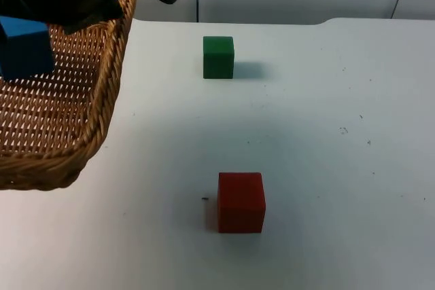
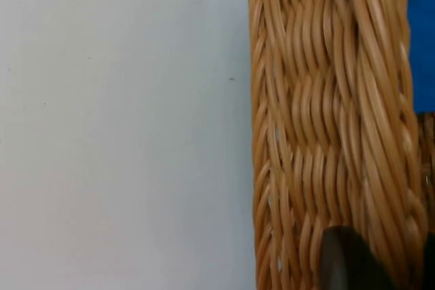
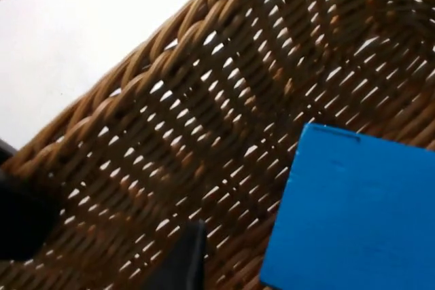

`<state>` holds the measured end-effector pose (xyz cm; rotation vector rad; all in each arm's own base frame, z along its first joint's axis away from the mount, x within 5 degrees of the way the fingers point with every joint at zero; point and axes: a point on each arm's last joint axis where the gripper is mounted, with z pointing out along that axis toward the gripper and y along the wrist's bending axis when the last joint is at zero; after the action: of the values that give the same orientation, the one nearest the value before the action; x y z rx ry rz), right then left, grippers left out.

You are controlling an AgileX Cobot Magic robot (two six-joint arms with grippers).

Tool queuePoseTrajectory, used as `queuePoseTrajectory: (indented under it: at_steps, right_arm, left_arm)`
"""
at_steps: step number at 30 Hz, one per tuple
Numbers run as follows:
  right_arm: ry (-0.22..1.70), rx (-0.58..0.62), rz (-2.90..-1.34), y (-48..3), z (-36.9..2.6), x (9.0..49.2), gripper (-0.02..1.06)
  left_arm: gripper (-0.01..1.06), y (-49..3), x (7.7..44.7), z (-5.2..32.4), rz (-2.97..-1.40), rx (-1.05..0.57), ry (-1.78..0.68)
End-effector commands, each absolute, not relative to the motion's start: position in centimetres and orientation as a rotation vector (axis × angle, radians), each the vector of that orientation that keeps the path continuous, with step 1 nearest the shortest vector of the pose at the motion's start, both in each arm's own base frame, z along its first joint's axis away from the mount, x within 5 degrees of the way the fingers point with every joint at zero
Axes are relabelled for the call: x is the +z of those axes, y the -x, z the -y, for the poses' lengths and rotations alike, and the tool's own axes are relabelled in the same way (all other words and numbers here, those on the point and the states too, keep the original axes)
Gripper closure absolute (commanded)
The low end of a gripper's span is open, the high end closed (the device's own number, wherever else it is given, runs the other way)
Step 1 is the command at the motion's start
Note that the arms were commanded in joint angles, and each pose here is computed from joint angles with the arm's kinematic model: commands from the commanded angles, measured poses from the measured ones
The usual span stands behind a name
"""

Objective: Pick up the basket with the left hand and place the blue cube into the basket with the right hand.

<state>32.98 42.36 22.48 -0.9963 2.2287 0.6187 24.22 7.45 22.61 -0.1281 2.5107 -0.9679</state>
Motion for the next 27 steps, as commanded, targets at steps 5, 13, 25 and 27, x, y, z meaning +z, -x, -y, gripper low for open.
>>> queuePoseTrajectory:
  at_steps: [5,13,25,27]
  right_arm:
    - [1.045,0.574,-2.148,-31.9,-41.1,27.6,0.08]
    - [1.079,0.513,-1.951,-28.9,-36.7,38.4,0.09]
    - [1.140,0.482,-1.743,-23.2,-29.8,48.6,0.09]
    - [1.158,0.474,-1.727,-22.3,-28.6,49.7,0.09]
  left_arm:
    - [1.05,-24.4,23.3,-7.2,-2.457,-1.030,0.144]
    - [1.05,-24.5,23.3,-7.3,-2.454,-1.020,0.147]
    - [1.05,-25.1,23.3,-7.5,-2.380,-0.978,0.090]
    - [1.05,-25.4,22.8,-7.7,-2.388,-0.971,0.112]
